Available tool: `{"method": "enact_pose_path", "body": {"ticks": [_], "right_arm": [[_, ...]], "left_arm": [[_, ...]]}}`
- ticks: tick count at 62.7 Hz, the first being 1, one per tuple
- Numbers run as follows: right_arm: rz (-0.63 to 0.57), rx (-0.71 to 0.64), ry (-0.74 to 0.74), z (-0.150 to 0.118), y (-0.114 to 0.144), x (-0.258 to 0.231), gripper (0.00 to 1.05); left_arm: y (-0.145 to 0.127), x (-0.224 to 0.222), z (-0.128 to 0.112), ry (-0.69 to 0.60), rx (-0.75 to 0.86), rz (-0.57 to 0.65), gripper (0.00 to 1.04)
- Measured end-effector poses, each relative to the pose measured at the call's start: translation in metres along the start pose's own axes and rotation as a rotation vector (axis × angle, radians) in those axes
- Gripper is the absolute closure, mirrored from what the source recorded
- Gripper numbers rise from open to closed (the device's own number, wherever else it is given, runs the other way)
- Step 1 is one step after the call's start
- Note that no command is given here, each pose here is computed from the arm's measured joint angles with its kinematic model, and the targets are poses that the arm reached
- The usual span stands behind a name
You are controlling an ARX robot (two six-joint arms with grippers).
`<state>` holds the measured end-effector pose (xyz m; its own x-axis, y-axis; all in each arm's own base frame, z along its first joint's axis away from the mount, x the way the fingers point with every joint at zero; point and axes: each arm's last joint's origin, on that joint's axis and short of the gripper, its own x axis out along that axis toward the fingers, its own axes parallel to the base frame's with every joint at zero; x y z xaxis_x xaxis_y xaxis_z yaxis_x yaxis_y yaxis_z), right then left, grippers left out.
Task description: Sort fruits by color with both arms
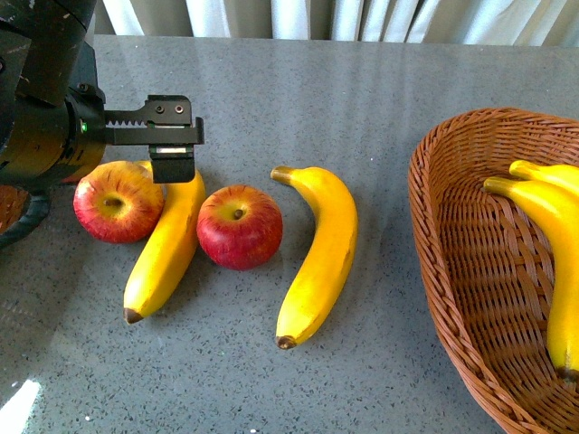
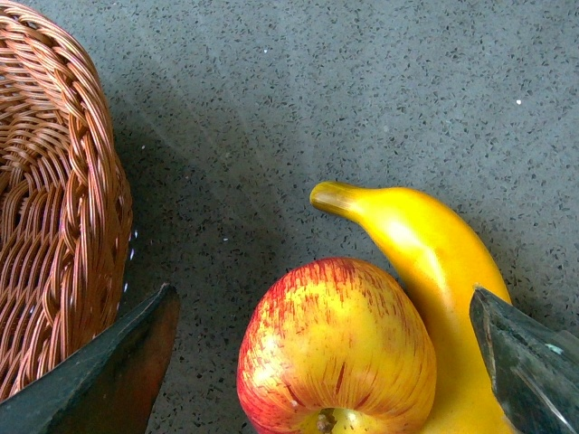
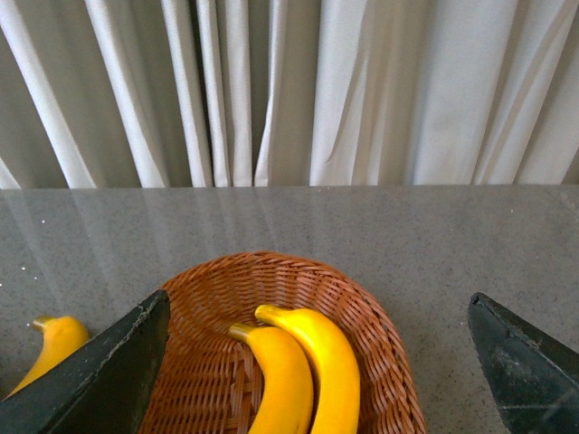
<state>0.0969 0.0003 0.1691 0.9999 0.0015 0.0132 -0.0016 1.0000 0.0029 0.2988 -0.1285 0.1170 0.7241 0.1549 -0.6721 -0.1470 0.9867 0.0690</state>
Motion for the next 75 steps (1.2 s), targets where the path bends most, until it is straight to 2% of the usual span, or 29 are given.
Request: {"method": "enact_pose_path", "body": {"ticks": [75], "right_arm": [[0.0, 0.0, 0.0, 0.0, 0.0, 0.0, 0.09]], "left_arm": [[0.0, 0.022, -0.024, 0.09, -0.014, 0.01, 0.09]]}}
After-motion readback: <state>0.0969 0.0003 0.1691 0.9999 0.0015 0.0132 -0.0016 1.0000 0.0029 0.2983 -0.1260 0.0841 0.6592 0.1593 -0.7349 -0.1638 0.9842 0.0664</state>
